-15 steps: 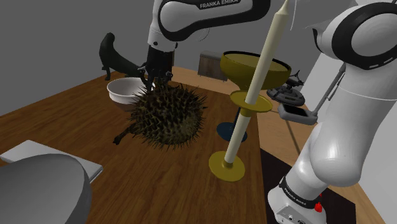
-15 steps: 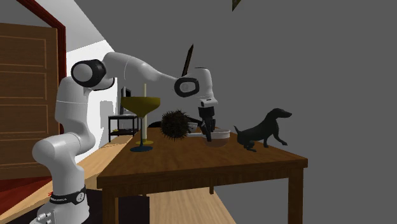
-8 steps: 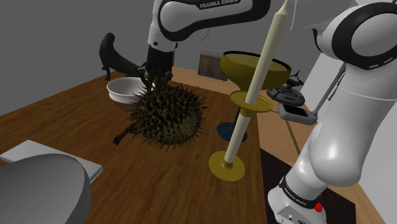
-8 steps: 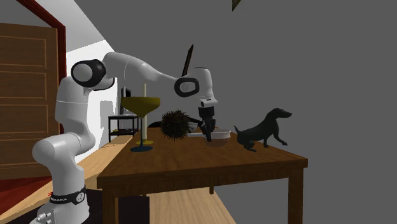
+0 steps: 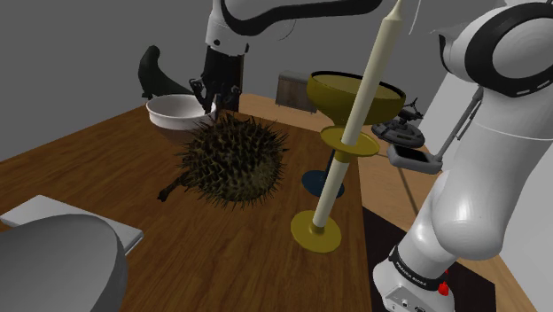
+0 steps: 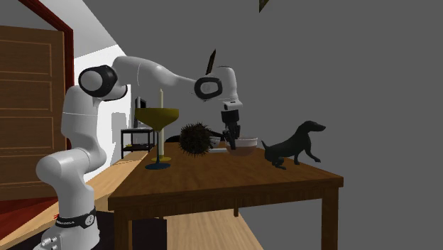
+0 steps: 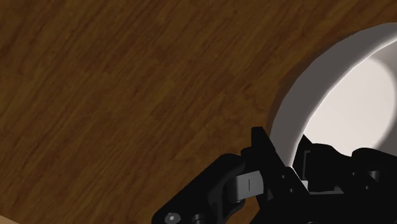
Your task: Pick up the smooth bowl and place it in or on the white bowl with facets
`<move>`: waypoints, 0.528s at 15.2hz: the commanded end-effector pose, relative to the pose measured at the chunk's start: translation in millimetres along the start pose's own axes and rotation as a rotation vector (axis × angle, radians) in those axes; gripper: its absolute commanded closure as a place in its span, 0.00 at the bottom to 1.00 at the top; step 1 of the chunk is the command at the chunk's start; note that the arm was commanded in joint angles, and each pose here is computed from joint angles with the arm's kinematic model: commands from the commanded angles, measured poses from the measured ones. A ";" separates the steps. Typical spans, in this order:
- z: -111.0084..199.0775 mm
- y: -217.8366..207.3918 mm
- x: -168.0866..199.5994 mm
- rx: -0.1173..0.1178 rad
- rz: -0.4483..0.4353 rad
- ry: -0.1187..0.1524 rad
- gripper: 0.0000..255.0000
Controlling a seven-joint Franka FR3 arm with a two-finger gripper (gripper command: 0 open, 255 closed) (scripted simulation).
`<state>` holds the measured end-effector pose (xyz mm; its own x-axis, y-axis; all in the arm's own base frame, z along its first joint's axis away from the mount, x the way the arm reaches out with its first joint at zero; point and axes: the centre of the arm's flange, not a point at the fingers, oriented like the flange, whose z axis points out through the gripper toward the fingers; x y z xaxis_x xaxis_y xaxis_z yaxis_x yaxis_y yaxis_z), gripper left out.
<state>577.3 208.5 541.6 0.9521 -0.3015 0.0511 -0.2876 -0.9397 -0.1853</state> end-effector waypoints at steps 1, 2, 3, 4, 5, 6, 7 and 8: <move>-10.3 -2.2 1.4 0.000 0.000 0.000 1.00; -15.5 -3.2 1.7 0.000 0.000 0.000 1.00; -20.7 -4.2 1.9 0.000 0.000 0.000 1.00; -25.9 -5.2 2.2 0.000 0.000 0.000 1.00; -31.1 -6.2 2.5 0.000 0.000 0.000 1.00; -36.3 -7.1 2.7 0.000 0.000 0.000 1.00; -41.4 -8.1 3.0 0.000 0.000 0.000 1.00; -46.6 -9.1 3.3 0.000 0.000 0.000 1.00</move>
<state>577.6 209.0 583.5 0.9521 -0.3016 0.0511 -0.2877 -0.9396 -0.1853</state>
